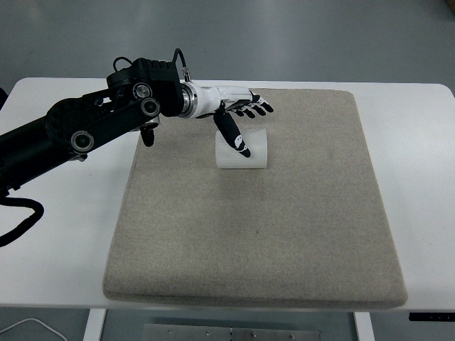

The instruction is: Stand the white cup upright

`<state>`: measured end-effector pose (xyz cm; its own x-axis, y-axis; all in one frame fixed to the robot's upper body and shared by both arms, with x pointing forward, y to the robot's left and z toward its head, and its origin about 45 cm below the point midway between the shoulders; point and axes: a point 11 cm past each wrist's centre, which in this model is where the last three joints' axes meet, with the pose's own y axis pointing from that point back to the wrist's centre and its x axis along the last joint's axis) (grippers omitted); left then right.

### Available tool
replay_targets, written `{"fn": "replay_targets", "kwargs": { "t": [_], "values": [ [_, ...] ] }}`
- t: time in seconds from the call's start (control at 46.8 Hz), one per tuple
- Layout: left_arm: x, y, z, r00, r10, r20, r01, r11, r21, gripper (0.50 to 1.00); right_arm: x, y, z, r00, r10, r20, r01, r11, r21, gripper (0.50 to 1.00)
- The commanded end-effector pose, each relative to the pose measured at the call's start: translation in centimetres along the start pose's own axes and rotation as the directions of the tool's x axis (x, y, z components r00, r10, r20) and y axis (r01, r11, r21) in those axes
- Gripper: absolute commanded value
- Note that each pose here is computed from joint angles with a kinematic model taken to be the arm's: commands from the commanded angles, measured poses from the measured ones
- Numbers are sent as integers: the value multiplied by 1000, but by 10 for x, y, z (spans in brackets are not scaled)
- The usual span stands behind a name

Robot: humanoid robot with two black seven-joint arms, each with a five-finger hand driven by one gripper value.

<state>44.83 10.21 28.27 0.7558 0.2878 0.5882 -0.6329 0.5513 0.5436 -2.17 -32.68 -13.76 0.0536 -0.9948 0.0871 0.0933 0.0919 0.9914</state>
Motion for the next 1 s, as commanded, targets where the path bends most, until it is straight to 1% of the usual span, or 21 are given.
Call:
{"fn": "replay_targets", "kwargs": {
  "t": [0.0,0.085,0.15,0.534,0.684,0.833,0.983],
  "values": [
    [0,-2,-4,1000,6,19,-6,1000,17,981,0,0,0,1000,0,0,0,1000,0,930],
    [-5,-6,-1,1000,-1,29,1,1000,8,981,0,0,0,1000,0,0,0,1000,0,930],
    [-7,-9,-4,999,-6,44,5,1000,21,981,0,0,0,1000,0,0,0,1000,0,930],
    [-17,-16,-6,997,-16,71,14,999,30,979,0,0,0,1000,0,0,0,1000,0,930],
    [-19,-18,-6,996,-18,86,14,999,39,975,0,0,0,1000,0,0,0,1000,0,930],
    [-18,-20,-8,995,-13,104,9,999,37,958,0,0,0,1000,0,0,0,1000,0,930],
    [-23,-24,-9,995,-19,99,15,999,37,956,0,0,0,1000,0,0,0,1000,0,930]
  ]
}}
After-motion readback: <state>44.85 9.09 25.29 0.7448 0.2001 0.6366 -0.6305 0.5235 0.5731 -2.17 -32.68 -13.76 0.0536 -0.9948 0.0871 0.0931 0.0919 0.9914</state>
